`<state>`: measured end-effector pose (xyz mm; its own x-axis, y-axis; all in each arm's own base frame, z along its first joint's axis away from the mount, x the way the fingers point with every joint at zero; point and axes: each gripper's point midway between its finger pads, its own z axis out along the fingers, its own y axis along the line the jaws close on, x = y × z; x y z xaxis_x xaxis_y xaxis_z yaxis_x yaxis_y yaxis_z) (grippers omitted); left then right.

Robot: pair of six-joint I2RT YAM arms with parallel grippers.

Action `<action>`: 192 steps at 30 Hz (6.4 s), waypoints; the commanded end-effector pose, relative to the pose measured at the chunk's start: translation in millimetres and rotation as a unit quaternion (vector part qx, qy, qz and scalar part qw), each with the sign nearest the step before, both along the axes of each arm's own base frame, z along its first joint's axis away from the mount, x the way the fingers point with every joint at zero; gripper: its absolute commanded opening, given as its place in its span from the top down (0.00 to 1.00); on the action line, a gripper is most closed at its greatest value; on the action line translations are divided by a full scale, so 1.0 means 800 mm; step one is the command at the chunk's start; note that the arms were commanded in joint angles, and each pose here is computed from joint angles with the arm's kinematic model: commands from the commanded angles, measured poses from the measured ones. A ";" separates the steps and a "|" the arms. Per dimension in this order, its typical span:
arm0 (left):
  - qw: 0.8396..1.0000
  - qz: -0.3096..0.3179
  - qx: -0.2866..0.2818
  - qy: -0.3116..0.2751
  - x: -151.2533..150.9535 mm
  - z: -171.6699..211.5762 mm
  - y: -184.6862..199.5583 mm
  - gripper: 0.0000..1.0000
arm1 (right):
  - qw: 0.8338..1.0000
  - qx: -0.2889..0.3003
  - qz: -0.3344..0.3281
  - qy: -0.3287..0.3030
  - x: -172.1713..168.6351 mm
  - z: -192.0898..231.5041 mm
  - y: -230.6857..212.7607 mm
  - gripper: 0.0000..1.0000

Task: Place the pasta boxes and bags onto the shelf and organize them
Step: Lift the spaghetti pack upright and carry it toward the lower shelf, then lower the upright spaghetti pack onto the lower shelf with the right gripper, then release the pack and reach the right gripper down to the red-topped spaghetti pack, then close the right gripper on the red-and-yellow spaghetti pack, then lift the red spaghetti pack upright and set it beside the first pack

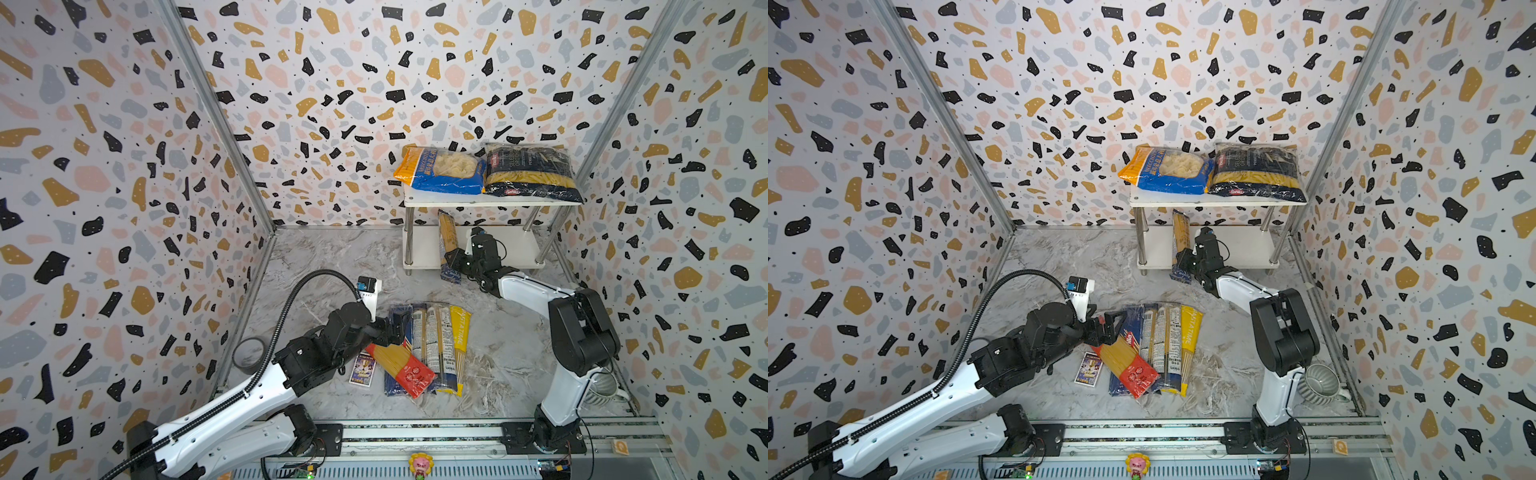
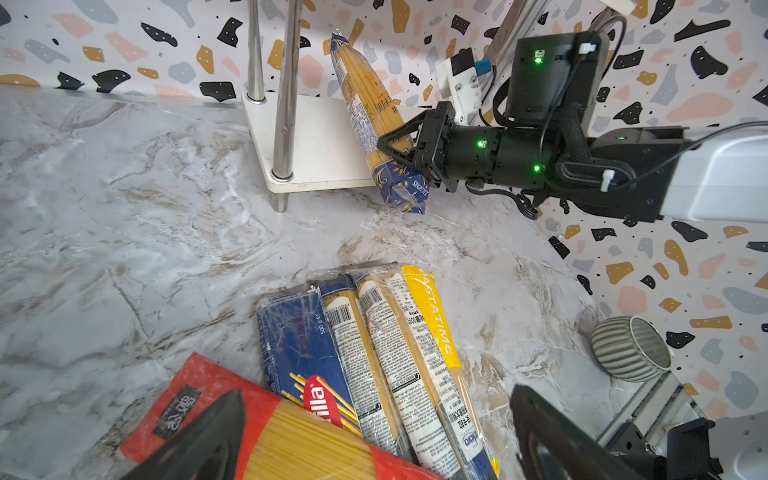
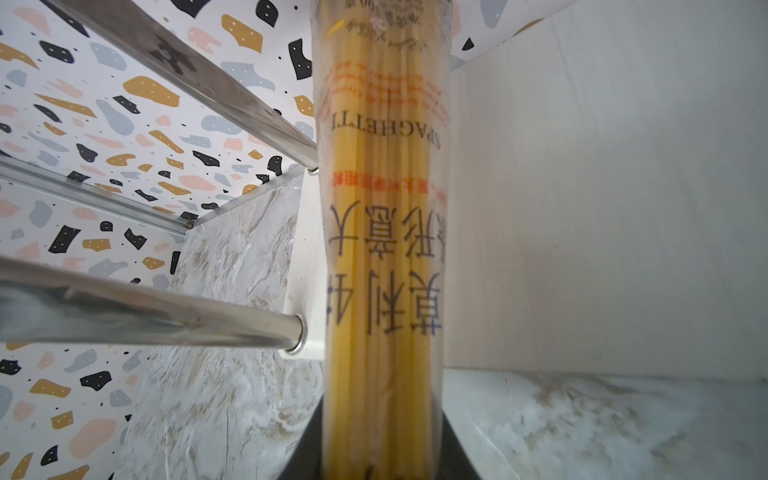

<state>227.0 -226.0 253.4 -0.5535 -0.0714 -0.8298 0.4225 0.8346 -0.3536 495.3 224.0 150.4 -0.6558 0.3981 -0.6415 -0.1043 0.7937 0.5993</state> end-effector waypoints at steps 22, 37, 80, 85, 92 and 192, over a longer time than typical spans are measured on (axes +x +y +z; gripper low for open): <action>0.999 0.014 0.019 -0.023 -0.003 -0.006 0.021 0.01 | 0.991 0.072 0.037 -0.104 0.072 0.097 0.103 0.80; 0.999 0.018 0.020 -0.025 -0.004 -0.010 0.025 0.00 | 0.993 0.063 0.057 -0.083 0.066 0.085 0.114 0.41; 1.000 -0.002 -0.004 -0.002 -0.051 0.011 0.063 0.01 | 0.964 -0.115 0.240 -0.009 -0.353 0.021 0.103 0.27; 0.999 -0.021 0.022 -0.015 -0.059 0.039 0.069 0.01 | 0.955 -0.140 0.262 -0.008 -0.391 0.002 0.115 0.23; 0.997 -0.019 0.068 -0.036 -0.058 0.080 0.084 0.00 | 0.934 -0.194 0.300 -0.010 -0.428 -0.030 0.142 0.21; 0.978 -0.157 0.129 -0.048 0.031 0.040 -0.098 0.01 | 0.991 -0.082 0.001 -0.109 -0.037 0.122 -0.078 0.67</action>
